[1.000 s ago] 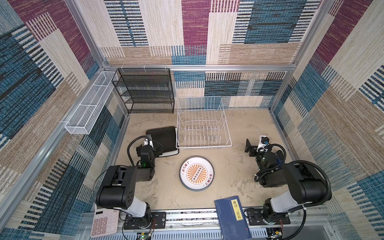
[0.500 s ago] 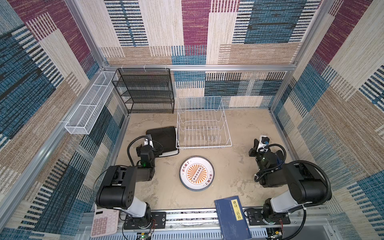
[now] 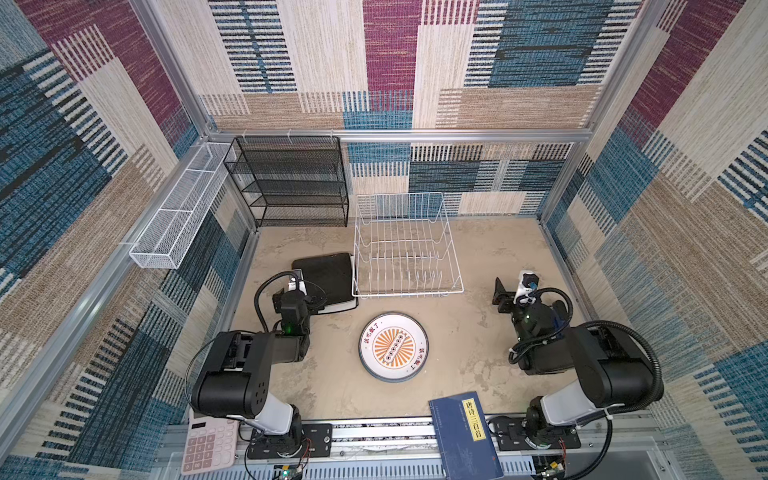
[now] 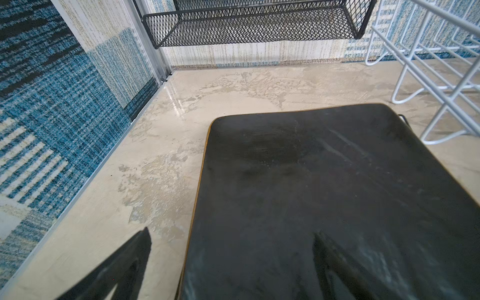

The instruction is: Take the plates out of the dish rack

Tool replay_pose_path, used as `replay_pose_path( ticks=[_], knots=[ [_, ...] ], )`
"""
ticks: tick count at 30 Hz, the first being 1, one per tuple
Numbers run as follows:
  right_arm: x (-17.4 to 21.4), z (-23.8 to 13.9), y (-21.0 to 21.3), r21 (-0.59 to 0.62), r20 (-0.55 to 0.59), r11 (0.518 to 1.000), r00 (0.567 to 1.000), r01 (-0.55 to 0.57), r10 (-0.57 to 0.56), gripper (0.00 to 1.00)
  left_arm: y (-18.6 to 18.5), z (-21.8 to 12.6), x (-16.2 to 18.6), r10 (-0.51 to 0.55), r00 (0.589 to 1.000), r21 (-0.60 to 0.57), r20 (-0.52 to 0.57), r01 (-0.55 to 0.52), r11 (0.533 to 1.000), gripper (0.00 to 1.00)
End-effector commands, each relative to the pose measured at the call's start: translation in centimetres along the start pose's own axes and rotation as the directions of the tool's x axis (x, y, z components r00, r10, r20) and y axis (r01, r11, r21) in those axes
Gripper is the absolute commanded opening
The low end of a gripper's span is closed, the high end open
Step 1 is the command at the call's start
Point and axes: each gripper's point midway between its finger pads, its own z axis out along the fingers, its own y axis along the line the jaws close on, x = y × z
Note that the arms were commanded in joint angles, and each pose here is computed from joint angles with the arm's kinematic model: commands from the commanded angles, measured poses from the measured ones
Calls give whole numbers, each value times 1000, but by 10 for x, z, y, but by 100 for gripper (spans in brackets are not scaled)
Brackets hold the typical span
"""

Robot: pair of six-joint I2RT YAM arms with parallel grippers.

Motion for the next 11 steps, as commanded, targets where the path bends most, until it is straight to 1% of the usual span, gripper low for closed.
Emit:
replay_pose_path(
  ticks=[1, 6, 8, 11],
  knots=[
    [-10, 1, 1, -4, 38, 1000, 999, 2, -2, 99, 1, 0, -5, -19, 1000, -4, 16, 19, 1000, 99],
    [-9, 0, 0, -3, 36, 1000, 999, 1, -1, 99, 1, 2, -4, -19, 1000, -1, 5, 19, 1000, 99],
    [-10, 1, 1, -4, 37, 1000, 999, 1, -1, 99, 3, 5, -3, -41, 999, 20, -14, 42, 999, 99],
    [-9, 1, 1, -4, 37, 1000, 999, 1, -1, 99, 4, 5, -3, -46, 999, 22, -12, 47, 999, 99]
  ],
)
